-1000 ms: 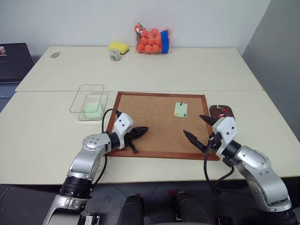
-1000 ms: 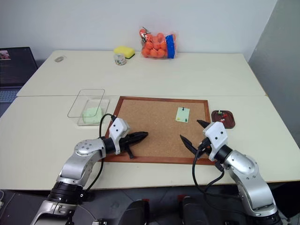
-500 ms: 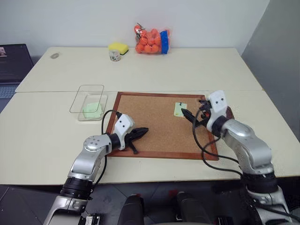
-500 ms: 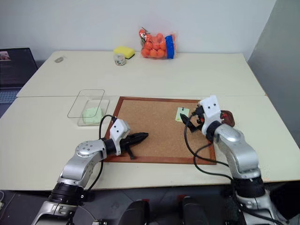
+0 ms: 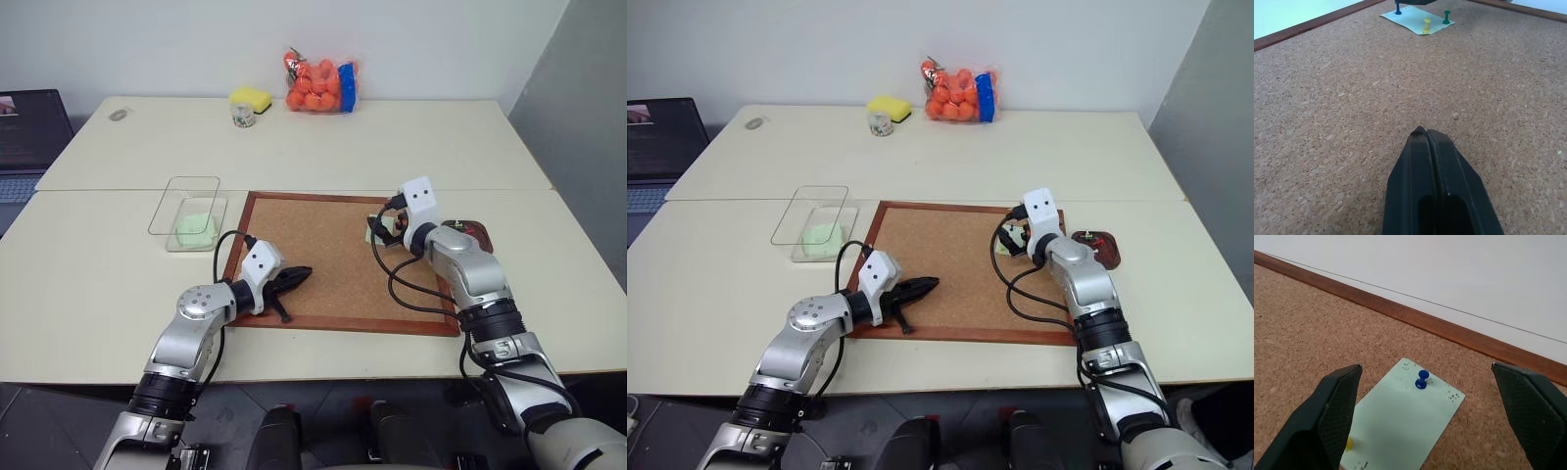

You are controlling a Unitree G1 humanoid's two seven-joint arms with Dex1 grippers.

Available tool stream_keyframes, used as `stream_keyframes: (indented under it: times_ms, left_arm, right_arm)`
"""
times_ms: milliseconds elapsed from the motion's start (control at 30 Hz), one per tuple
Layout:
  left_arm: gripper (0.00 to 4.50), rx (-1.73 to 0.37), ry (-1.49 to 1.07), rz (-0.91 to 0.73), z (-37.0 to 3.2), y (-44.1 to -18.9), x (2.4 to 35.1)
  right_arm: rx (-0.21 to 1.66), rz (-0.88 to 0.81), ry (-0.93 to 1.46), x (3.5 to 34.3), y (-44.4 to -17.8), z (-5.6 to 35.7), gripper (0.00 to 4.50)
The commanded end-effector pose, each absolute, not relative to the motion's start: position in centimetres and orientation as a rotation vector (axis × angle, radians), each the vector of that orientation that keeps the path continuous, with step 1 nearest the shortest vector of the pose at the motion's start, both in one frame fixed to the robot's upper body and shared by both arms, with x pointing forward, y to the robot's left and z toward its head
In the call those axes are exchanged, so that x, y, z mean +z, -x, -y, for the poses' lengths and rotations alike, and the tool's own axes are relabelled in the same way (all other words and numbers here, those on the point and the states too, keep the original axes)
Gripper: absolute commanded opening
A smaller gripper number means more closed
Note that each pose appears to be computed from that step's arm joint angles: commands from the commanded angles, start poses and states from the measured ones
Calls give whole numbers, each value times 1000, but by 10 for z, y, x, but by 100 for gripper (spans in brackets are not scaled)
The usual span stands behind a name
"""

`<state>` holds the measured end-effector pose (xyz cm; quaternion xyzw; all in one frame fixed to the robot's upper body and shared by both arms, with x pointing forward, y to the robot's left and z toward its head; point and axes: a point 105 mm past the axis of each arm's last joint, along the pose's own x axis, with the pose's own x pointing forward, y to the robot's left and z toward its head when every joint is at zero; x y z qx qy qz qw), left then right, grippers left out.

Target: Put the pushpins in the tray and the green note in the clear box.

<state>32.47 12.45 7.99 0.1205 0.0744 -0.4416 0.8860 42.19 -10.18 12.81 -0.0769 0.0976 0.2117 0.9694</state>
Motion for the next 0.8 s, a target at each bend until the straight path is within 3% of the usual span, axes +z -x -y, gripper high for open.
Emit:
stream_keyframes:
  times_ms: [33,67,100,467,700,800]
  left_arm:
    - [1,-924,-249,-199,-123,-319,68]
    - [1,-923,-249,-199,-123,-319,68]
    - [0,-923,-250,-199,-123,-319,68]
    - [0,-916,-249,-196,-122,-318,69]
    - [0,-915,-246,-196,-122,-317,69]
    - [0,-916,-245,-200,-122,-317,68]
  right_arm:
    - [439,-121,164,147,-429,97,450]
    - [441,-122,166,147,-430,96,450]
    - [442,-126,170,145,-432,95,412]
    - [410,-161,205,132,-444,101,194]
    - [412,-152,193,133,-443,101,26]
    - [417,-135,164,137,-442,100,2]
